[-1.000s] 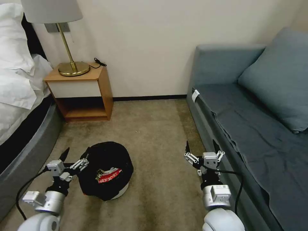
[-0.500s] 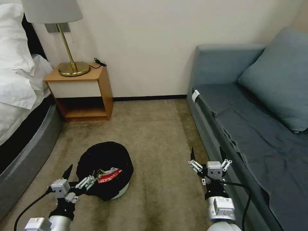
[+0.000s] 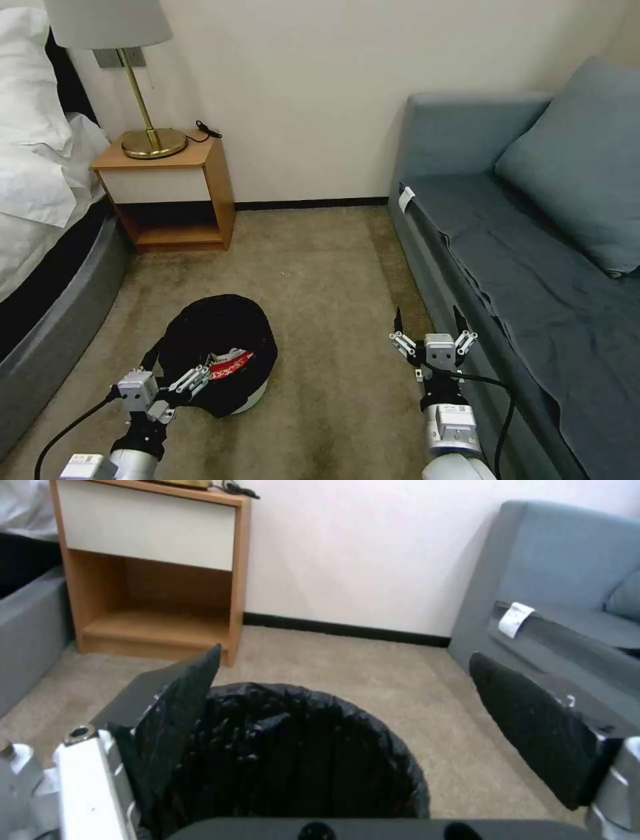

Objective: Pick up the trash bin, then pick up the garbage on the floor and place it into the trash bin.

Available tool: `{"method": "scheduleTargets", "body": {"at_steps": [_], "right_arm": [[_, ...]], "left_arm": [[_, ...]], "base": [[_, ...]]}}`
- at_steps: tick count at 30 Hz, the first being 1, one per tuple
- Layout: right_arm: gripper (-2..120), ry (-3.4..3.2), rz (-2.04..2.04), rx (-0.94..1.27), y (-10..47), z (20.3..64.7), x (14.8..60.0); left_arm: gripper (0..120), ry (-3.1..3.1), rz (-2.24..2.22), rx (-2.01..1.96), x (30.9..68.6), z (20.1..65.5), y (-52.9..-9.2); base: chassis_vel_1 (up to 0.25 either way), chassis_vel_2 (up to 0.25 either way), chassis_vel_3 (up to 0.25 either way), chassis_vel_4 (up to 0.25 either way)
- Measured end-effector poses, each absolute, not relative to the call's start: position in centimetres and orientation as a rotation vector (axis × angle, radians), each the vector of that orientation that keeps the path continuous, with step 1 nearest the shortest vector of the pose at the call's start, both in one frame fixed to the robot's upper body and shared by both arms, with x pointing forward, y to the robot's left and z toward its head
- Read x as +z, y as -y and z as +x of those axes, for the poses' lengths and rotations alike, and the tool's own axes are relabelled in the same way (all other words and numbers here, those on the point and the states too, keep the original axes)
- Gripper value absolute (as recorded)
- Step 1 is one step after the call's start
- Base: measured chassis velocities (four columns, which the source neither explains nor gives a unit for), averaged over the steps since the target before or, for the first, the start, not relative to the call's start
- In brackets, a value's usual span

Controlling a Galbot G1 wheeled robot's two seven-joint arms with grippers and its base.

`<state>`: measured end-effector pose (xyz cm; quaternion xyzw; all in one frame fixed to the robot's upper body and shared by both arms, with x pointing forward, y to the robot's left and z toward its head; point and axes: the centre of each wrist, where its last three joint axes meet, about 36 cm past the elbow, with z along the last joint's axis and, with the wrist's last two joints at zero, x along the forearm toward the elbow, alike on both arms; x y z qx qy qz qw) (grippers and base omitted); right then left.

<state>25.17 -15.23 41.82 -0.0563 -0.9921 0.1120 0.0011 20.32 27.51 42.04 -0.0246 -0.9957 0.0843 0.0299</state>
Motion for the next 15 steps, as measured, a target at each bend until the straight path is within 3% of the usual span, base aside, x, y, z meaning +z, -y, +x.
{"method": "scheduleTargets", "body": {"at_steps": [15], "right_arm": [[100,3.103,-0.178,0.377,14.51,25.05,41.21]], "left_arm": [[100,3.076,-0.061,0.278,42.41,20.93,-26.67]], "base": [[0.0,0.0,0.0,0.0]]}}
